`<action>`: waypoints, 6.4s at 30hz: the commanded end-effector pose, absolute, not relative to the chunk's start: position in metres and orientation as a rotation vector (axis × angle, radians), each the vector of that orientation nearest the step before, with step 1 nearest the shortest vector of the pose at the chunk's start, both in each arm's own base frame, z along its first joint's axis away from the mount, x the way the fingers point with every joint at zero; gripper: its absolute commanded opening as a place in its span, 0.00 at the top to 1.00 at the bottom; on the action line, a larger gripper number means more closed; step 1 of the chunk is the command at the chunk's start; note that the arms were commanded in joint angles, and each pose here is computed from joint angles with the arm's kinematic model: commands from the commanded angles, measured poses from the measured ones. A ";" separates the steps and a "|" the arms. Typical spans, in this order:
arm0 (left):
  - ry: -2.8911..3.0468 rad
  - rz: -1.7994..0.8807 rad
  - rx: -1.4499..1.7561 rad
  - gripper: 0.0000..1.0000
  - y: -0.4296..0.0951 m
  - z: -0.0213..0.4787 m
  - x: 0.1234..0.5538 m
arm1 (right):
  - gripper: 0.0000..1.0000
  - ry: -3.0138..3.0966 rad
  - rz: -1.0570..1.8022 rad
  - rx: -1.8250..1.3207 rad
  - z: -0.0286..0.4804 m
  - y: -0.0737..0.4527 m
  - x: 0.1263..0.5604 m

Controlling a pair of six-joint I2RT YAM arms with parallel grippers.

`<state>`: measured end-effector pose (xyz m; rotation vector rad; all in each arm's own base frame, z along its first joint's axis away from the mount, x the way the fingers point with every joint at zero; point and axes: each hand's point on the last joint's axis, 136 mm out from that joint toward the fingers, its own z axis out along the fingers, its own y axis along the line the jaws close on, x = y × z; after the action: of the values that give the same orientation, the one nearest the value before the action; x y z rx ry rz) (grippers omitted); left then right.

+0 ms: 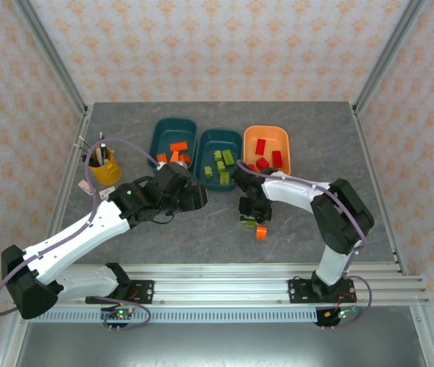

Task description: Sort the legos into containers by color

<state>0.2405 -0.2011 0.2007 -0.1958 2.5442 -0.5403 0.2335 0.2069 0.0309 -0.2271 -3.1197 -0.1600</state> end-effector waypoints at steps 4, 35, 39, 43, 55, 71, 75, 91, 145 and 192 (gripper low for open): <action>2.459 -0.512 -0.270 0.26 -0.182 0.233 0.252 | 0.74 -3.379 -0.248 -0.122 0.119 0.220 0.280; 2.400 -0.546 -0.530 0.24 -0.143 0.242 0.308 | 0.64 -3.392 -0.571 -0.140 0.070 0.352 0.480; 2.419 -0.562 -0.519 0.23 -0.146 0.238 0.306 | 0.50 -3.402 -0.616 -0.147 0.084 0.355 0.482; 2.413 -0.571 -0.506 0.23 -0.146 0.239 0.305 | 0.44 -3.446 -0.666 -0.152 0.118 0.353 0.484; 2.501 -0.587 -0.237 0.23 -0.189 0.242 0.282 | 0.49 -3.633 -0.714 -0.275 0.231 0.288 0.432; 2.779 -0.391 0.380 0.26 -0.335 0.135 0.212 | 0.45 -3.442 -0.402 -0.709 0.184 0.089 0.166; 2.806 -0.358 0.414 0.27 -0.368 0.109 0.202 | 0.44 -3.403 -0.381 -0.763 0.183 0.064 0.128; 2.865 0.003 0.348 0.30 -0.409 0.032 0.214 | 0.43 -3.371 -0.577 -0.875 0.187 0.045 0.089; 2.578 -0.047 -0.560 0.71 -0.107 0.129 0.535 | 0.32 -3.341 -1.924 -0.565 0.289 0.293 0.386; 2.380 -0.190 -0.559 0.00 -0.088 0.252 0.465 | 0.00 -3.929 -0.776 -0.401 0.328 0.177 0.350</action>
<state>0.4906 -0.0840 0.2517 -0.6236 2.3720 -0.2048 0.3693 0.2146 0.3316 -0.5066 -3.7862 -1.1684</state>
